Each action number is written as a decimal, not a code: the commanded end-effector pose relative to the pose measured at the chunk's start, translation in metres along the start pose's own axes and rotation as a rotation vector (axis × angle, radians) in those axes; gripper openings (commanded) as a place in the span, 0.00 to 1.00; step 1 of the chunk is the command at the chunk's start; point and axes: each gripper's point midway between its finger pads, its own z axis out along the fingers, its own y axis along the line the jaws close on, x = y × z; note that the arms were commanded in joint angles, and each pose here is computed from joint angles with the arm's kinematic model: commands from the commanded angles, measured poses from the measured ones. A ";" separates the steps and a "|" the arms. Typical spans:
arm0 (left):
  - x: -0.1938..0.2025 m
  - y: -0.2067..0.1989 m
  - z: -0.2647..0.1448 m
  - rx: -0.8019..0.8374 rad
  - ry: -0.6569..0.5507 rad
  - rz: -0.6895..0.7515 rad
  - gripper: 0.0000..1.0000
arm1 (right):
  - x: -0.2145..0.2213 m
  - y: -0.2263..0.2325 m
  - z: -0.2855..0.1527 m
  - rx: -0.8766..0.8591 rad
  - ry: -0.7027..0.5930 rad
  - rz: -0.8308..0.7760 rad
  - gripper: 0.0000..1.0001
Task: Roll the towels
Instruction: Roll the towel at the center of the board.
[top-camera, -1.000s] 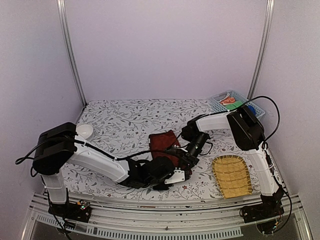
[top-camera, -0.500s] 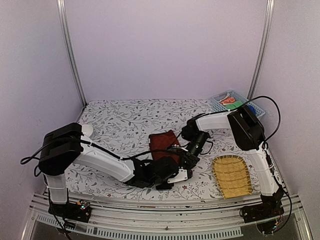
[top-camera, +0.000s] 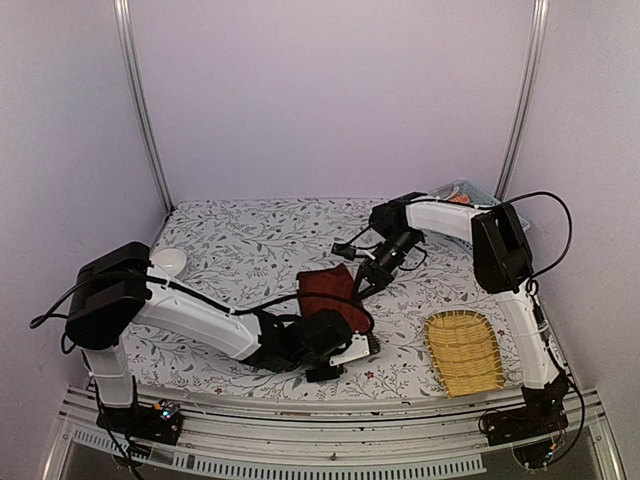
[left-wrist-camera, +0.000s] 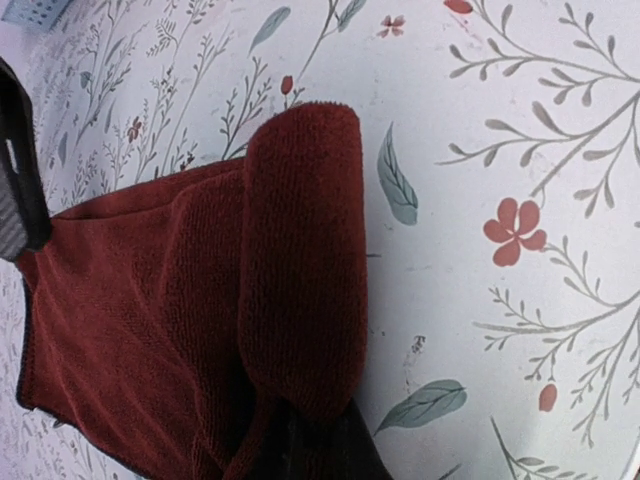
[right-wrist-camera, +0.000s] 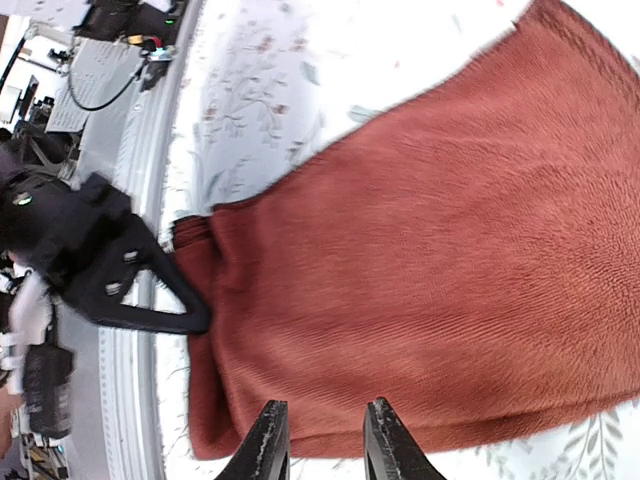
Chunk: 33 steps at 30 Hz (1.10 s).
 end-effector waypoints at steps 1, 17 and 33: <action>0.021 -0.017 -0.008 0.108 0.074 -0.041 0.04 | 0.019 -0.037 0.039 0.048 0.075 0.092 0.26; 0.021 -0.039 -0.010 0.438 0.076 -0.289 0.04 | -0.004 -0.057 0.027 0.182 0.028 0.117 0.25; 0.039 -0.039 0.007 0.930 0.119 -0.914 0.06 | -0.028 0.096 -0.096 0.212 -0.230 -0.273 0.36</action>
